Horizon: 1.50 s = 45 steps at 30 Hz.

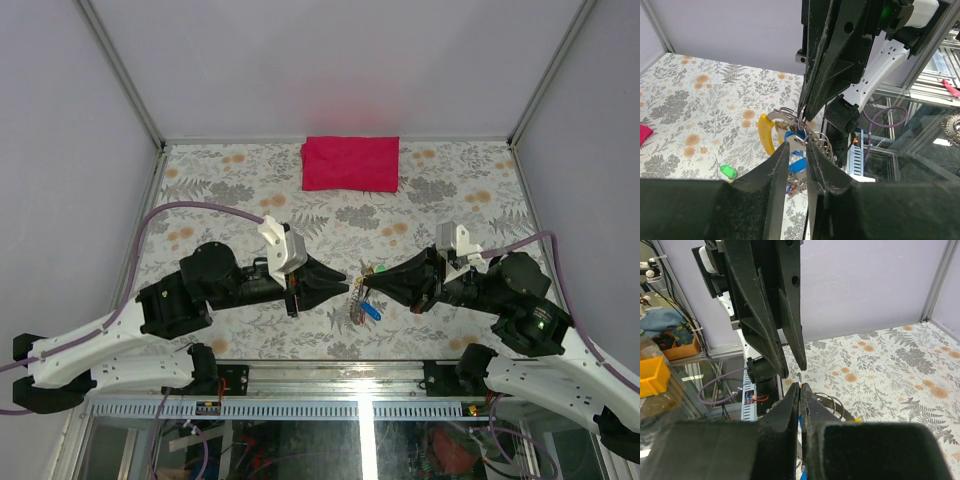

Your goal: Put the keys on the keyring

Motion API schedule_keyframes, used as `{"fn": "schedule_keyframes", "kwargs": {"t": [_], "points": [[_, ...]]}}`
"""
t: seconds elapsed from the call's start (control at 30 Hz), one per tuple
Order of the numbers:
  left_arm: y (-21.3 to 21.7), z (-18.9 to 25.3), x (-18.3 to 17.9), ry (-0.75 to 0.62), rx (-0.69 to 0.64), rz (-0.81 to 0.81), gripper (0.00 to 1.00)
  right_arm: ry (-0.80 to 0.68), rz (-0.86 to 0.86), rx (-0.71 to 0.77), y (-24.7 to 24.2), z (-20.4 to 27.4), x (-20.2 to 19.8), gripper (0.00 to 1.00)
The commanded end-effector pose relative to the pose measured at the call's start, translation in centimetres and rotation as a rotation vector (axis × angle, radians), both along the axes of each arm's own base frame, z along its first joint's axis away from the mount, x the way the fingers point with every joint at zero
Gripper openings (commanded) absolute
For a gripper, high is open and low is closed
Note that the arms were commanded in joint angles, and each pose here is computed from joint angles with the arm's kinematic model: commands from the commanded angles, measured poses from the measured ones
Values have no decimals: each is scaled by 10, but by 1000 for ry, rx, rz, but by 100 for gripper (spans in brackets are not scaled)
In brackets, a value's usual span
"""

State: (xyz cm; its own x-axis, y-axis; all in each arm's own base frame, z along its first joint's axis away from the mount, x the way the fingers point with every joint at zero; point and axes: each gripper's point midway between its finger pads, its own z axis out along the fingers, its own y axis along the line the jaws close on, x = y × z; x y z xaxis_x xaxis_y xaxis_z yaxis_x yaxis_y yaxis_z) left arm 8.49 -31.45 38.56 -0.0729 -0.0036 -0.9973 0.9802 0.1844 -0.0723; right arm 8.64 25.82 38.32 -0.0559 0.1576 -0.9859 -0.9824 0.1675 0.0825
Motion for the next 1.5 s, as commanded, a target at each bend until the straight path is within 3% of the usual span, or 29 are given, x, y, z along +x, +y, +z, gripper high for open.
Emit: {"fn": "schedule_keyframes", "kwargs": {"t": [0.0, 0.6, 0.83, 1.03, 1.47], "points": [[1, 18, 2, -8, -110, 20, 24, -29, -60, 97, -7, 27, 7, 0], [-9, 5, -1, 111, -265, 2, 40, 26, -234, 184, -20, 29, 34, 0], [-10, -7, 9, 141, -280, 59, 46, 30, -228, 199, -19, 31, 34, 0], [-11, -14, 14, 144, -271, 82, 57, 31, -224, 205, -18, 32, 34, 0], [-12, -9, 11, 112, -263, 61, 55, 30, -216, 225, -20, 33, 31, 0]]}}
